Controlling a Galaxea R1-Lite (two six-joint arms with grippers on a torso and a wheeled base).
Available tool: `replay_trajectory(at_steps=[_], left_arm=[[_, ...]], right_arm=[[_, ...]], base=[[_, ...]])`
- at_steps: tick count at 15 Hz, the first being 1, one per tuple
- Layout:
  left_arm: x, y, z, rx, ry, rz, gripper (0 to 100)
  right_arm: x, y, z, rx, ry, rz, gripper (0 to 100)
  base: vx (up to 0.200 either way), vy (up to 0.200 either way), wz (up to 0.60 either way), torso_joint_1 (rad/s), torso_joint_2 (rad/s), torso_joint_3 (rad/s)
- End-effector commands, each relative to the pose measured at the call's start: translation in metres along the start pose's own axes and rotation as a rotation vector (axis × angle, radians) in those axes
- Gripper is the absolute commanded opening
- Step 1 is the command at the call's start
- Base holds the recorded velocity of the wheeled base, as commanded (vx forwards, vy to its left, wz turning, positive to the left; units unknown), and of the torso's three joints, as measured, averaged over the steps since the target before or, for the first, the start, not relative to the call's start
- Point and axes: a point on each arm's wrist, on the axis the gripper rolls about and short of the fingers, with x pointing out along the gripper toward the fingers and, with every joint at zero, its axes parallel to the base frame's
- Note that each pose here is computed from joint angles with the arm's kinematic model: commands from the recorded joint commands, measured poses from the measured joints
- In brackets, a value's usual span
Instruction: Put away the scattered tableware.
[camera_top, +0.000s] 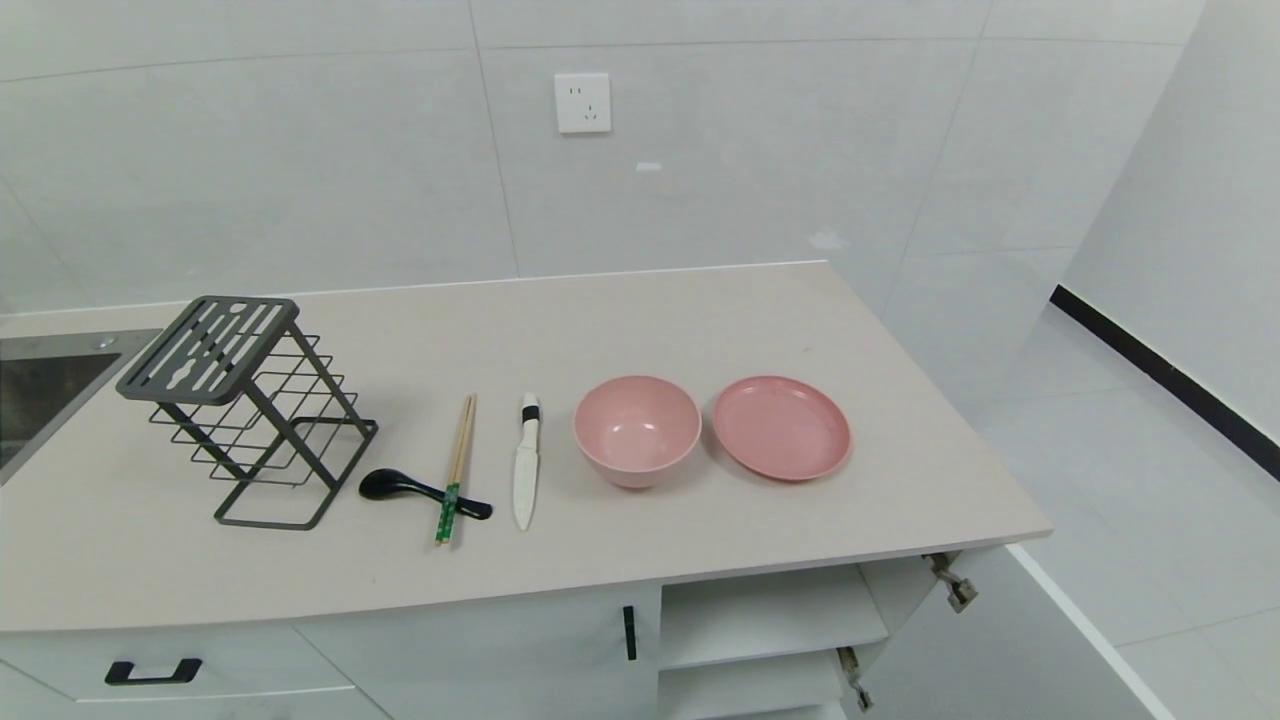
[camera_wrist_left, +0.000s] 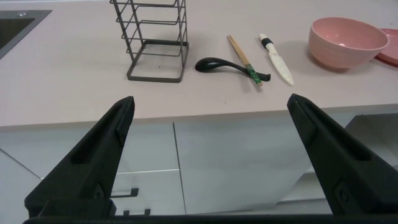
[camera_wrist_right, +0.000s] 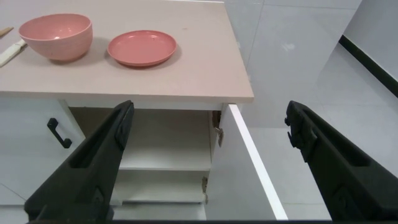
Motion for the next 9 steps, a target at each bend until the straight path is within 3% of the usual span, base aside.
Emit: replay_trajectory(at_steps=[1, 9], left_arm=[[0.0001, 0.0000, 0.0001, 0.000, 0.001, -0.001, 100], [0.0001, -0.0001, 0.0004, 0.000, -0.002, -0.004, 100]], right_arm=[[0.0001, 0.0000, 0.0000, 0.000, 0.002, 0.000, 100], [0.0001, 0.0000, 0.0000, 0.000, 0.002, 0.000, 100]], base=[[0.000, 0.000, 0.00, 0.000, 0.00, 0.000], [0.000, 0.000, 0.00, 0.000, 0.00, 0.000]])
